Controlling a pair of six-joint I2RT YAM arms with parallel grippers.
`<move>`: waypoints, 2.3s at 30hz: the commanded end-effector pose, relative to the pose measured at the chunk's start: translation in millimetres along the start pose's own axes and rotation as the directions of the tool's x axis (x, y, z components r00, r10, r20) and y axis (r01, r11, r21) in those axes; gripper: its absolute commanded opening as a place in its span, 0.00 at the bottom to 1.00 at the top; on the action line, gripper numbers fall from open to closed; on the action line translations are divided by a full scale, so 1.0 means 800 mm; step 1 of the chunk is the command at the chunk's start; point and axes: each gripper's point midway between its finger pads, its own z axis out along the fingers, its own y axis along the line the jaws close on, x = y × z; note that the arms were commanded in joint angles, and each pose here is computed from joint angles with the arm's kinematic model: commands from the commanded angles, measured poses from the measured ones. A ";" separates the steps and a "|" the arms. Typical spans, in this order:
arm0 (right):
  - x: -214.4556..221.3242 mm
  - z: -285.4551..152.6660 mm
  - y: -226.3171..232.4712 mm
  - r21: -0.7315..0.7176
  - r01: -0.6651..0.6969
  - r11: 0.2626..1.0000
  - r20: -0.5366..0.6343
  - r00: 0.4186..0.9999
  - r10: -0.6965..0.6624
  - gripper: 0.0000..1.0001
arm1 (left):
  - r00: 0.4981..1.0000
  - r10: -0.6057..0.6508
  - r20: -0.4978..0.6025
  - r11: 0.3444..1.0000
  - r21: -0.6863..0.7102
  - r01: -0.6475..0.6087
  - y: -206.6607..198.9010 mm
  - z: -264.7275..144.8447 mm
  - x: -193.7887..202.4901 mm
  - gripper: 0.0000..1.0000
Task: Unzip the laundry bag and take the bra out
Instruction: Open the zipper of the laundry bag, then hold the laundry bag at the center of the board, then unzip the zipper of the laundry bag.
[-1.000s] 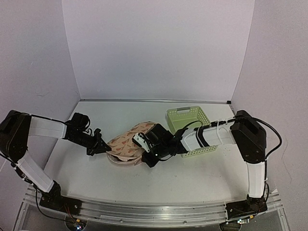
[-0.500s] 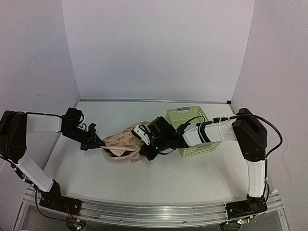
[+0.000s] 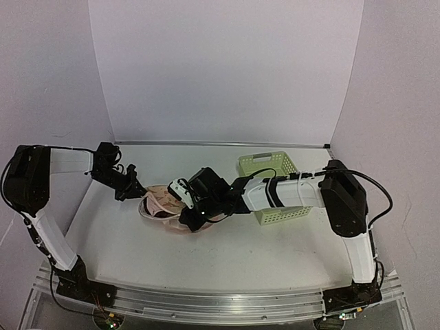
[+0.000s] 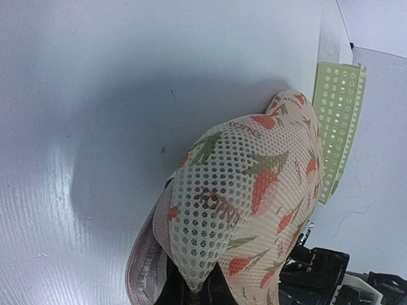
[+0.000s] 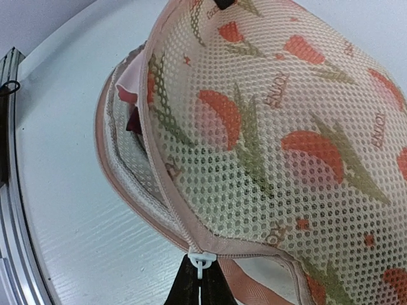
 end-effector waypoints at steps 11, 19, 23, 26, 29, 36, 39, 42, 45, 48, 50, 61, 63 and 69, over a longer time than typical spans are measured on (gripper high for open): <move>-0.025 0.046 -0.023 0.102 -0.052 0.993 -0.030 0.998 0.055 0.00 | 0.980 0.038 0.196 0.997 -0.078 -0.023 -0.016 -0.064 -0.020 0.59; -0.030 0.050 -0.026 0.116 -0.057 0.992 -0.024 0.998 0.060 0.00 | 0.990 -0.051 0.130 0.999 -0.005 0.052 -0.033 -0.052 0.066 0.69; -0.030 0.049 -0.025 0.107 -0.061 0.992 -0.025 0.998 0.064 0.00 | 0.989 -0.086 0.123 0.995 0.052 0.080 -0.050 -0.033 0.091 0.72; -0.026 0.047 -0.022 0.098 -0.061 0.993 -0.030 0.997 0.064 0.00 | 0.981 -0.146 0.130 0.987 0.094 0.134 -0.050 -0.021 0.092 0.73; -0.022 0.043 -0.021 0.092 -0.057 0.994 -0.030 0.998 0.060 0.00 | 0.975 -0.177 0.135 0.979 0.123 0.161 -0.051 -0.011 0.090 0.74; -0.016 0.031 -0.015 0.067 -0.051 0.996 -0.005 0.999 0.051 0.00 | 0.969 -0.210 0.128 0.972 0.137 0.193 -0.056 0.016 0.077 0.76; -0.014 0.029 -0.015 0.067 -0.049 0.997 -0.007 0.999 0.050 0.00 | 0.966 -0.230 0.121 0.968 0.126 0.215 -0.050 0.029 0.078 0.76; -0.015 0.025 -0.014 0.065 -0.051 0.997 -0.001 0.999 0.051 0.00 | 0.961 -0.250 0.118 0.965 0.107 0.238 -0.039 0.038 0.081 0.76; -0.012 0.024 -0.014 0.065 -0.050 0.997 -0.005 0.999 0.051 0.00 | 0.960 -0.256 0.109 0.965 0.085 0.248 -0.029 0.047 0.082 0.75; -0.013 0.020 -0.013 0.062 -0.050 0.997 0.002 0.999 0.050 0.00 | 0.964 -0.250 0.093 0.967 0.064 0.245 -0.023 0.057 0.085 0.72; -0.014 0.018 -0.012 0.059 -0.050 0.997 0.004 0.999 0.049 0.00 | 0.965 -0.248 0.083 0.968 0.046 0.245 -0.015 0.066 0.087 0.66; -0.008 0.006 -0.011 0.061 -0.030 0.998 0.005 1.000 0.030 0.00 | 0.975 -0.219 0.044 0.976 0.023 0.219 -0.006 0.082 0.089 0.00; -0.001 0.002 -0.018 0.091 -0.028 0.995 0.000 1.000 0.028 0.00 | 0.978 -0.206 0.041 0.978 0.029 0.205 -0.009 0.082 0.089 0.00; 0.028 -0.011 -0.044 0.151 -0.048 0.987 -0.035 0.998 0.054 0.00 | 0.987 -0.162 0.016 0.987 0.002 0.162 -0.005 0.080 0.096 0.00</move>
